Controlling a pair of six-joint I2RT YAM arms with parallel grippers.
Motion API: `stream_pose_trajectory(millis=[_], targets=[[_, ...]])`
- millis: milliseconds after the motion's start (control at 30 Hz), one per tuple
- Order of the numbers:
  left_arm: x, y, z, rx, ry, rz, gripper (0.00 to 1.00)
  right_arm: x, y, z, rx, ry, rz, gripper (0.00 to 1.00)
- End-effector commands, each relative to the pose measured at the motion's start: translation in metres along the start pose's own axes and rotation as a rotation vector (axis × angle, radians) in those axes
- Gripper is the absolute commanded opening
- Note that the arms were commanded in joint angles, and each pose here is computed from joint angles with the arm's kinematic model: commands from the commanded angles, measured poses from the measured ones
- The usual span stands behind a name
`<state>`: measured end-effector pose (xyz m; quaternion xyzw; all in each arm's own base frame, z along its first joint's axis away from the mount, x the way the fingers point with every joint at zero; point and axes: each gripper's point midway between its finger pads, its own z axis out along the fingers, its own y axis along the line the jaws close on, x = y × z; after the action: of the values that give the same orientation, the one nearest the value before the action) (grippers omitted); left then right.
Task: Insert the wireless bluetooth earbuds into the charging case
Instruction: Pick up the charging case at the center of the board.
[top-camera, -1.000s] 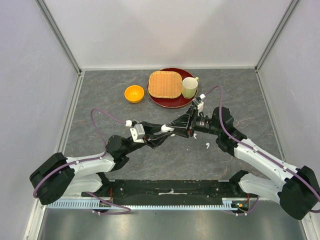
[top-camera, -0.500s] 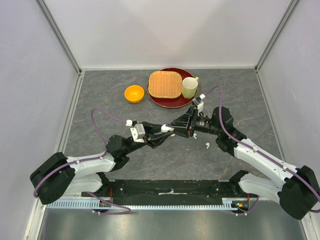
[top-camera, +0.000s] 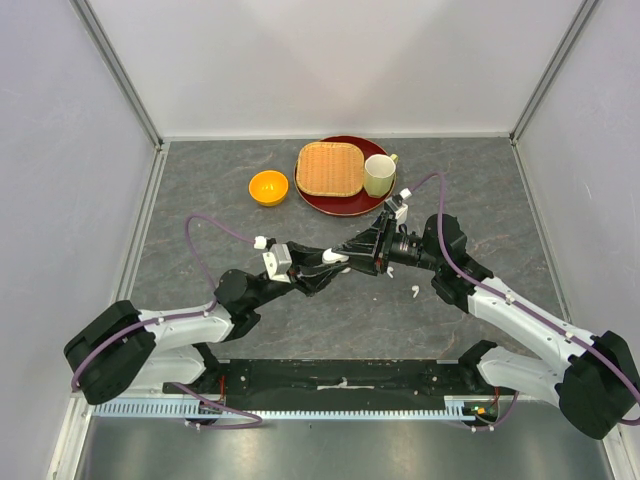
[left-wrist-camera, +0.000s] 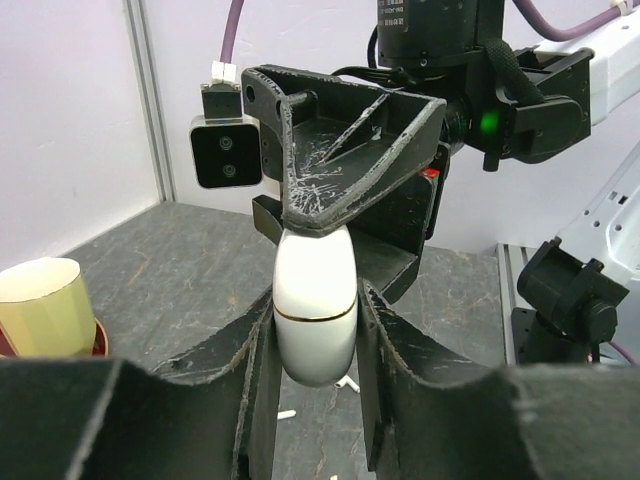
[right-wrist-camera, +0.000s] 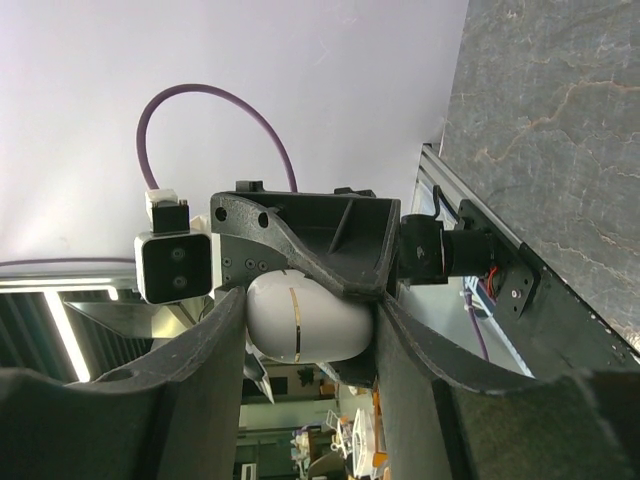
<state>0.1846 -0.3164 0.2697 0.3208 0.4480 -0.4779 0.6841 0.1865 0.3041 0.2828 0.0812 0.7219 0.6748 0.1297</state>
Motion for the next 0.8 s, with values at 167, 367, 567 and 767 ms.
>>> stream_pose_trajectory(millis=[167,367,567,767], targets=[[-0.055,0.004,0.009,-0.026,-0.208,0.041,0.27,0.000,0.012,0.000,-0.050,-0.002,-0.034,0.02],[-0.060,0.004,0.009,-0.031,-0.221,0.043,0.08,0.000,0.008,0.000,-0.043,-0.001,-0.028,0.06],[-0.060,0.004,0.007,-0.032,-0.219,0.052,0.02,-0.001,0.000,0.000,-0.015,-0.015,-0.029,0.45],[-0.058,0.003,0.003,-0.036,-0.200,0.064,0.02,-0.006,-0.002,-0.003,0.024,-0.057,-0.069,0.70]])
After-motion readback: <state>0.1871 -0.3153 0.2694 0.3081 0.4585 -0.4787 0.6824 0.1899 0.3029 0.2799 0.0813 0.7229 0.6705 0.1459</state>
